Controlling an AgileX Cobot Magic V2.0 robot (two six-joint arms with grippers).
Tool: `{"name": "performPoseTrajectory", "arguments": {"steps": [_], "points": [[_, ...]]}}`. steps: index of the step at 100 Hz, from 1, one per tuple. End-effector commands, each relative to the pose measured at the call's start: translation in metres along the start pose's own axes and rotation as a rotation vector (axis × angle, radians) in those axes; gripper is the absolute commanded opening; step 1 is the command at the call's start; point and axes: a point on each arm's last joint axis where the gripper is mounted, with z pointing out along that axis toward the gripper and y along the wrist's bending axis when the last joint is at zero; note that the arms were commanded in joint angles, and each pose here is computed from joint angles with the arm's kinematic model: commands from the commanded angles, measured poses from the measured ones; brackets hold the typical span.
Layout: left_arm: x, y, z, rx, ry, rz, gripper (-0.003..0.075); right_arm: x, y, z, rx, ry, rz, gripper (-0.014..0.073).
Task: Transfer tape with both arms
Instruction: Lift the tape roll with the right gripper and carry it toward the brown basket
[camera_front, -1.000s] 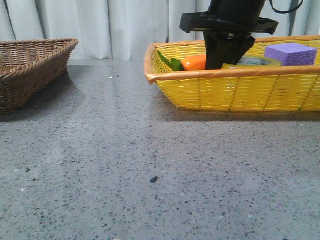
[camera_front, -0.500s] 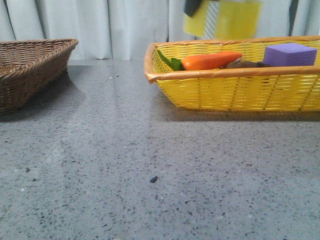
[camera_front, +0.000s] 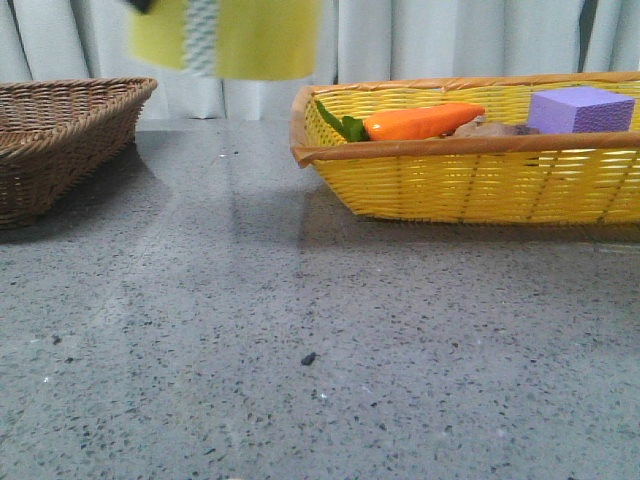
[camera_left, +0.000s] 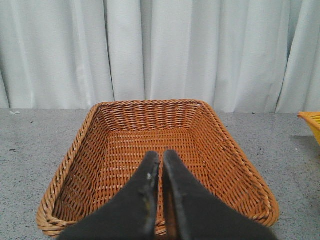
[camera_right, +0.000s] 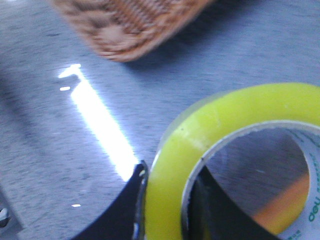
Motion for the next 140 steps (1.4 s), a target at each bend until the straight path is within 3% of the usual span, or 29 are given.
{"name": "performPoseTrajectory", "arguments": {"steps": [1,44,67,76,91,98,127,140], "points": [[-0.018,-0.001,0.000,0.006,-0.094,-0.015,-0.0021,-0.008,0.018,-0.025,0.002,-0.085,-0.063,-0.0040],[-0.018,-0.001,0.000,0.006,-0.094,-0.015,-0.0021,-0.006,0.017,0.048,-0.021,0.068,-0.066,-0.0039],[-0.018,-0.001,0.000,0.006,-0.094,-0.015,-0.0021,-0.009,0.013,0.061,-0.002,0.054,-0.069,-0.0029],[-0.018,-0.001,0.000,0.006,-0.094,-0.015,-0.0021,-0.010,0.013,0.061,0.001,0.038,-0.069,0.0033],[-0.018,-0.001,0.000,0.006,-0.094,-0.015,-0.0021,-0.011,0.013,0.061,0.003,0.031,-0.069,0.0225],[-0.017,-0.001,0.000,0.006,-0.097,-0.015,-0.0021,-0.011,0.013,0.061,0.003,0.031,-0.069,0.0264],[-0.022,-0.003,0.000,0.021,-0.107,-0.015,-0.0020,-0.012,0.017,0.030,0.002,0.019,-0.073,0.0253],[-0.033,-0.008,-0.003,0.078,-0.100,-0.011,-0.0020,-0.014,0.021,0.000,0.011,-0.047,-0.076,0.0143]]}}
